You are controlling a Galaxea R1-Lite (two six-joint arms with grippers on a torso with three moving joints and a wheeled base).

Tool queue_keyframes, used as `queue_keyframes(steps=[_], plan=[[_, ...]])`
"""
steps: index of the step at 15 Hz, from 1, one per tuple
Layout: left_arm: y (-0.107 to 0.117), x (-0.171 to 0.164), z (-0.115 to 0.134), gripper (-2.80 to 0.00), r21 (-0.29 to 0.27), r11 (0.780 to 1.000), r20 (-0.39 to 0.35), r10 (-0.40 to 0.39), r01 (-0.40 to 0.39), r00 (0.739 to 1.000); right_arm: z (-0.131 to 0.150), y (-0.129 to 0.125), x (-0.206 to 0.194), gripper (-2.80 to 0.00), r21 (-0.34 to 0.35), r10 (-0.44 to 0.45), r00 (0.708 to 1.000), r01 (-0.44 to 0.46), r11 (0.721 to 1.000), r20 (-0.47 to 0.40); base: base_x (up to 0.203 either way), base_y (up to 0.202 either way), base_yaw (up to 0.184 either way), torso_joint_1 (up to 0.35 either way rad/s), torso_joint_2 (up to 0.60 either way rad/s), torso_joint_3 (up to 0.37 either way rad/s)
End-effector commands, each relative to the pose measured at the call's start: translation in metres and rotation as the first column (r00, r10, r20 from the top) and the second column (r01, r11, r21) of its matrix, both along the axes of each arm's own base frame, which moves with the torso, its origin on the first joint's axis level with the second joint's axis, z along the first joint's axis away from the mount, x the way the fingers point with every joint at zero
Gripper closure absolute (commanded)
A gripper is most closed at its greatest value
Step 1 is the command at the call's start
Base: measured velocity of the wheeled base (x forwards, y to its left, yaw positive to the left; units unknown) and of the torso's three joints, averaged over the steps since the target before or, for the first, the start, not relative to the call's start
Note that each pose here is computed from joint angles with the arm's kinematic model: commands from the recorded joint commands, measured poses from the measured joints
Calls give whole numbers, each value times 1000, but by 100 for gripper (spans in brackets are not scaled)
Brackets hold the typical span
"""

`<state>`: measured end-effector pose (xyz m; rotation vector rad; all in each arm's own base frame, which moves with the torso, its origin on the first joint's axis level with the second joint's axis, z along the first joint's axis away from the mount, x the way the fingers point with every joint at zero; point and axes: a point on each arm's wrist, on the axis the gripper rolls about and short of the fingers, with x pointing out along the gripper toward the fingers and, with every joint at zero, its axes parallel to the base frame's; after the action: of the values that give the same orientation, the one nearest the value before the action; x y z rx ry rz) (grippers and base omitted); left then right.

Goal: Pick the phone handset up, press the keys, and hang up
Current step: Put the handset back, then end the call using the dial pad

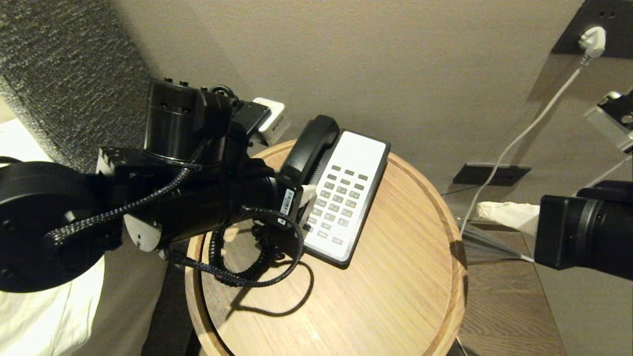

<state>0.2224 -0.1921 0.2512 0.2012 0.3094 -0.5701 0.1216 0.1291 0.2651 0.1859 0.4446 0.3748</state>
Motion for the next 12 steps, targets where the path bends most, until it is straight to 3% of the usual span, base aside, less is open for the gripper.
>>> queue_keyframes(steps=[1,5,7,10,12], plan=[[0,0,16,-280,-46,999,45,3,-1,999,-3,-1,-1,0,-6,-2,1000,2,1000,-6,0,0,0,0,0,0],[9,-11,36,-280,-101,995,94,8,2,996,-6,-2,-2,0,-13,-4,1000,4,1000,-12,0,0,0,0,0,0],[24,-28,53,-280,-165,986,125,20,0,992,-7,-2,-1,0,-18,-3,1000,3,1000,-14,0,0,0,0,0,0],[63,-70,78,-280,-324,946,138,55,-7,989,-11,3,3,0,-33,-2,1000,1,999,-26,0,0,0,0,0,0],[93,-103,77,-280,-437,899,97,77,-27,992,-12,10,8,0,-42,-1,999,0,999,-32,0,0,0,0,0,0]])
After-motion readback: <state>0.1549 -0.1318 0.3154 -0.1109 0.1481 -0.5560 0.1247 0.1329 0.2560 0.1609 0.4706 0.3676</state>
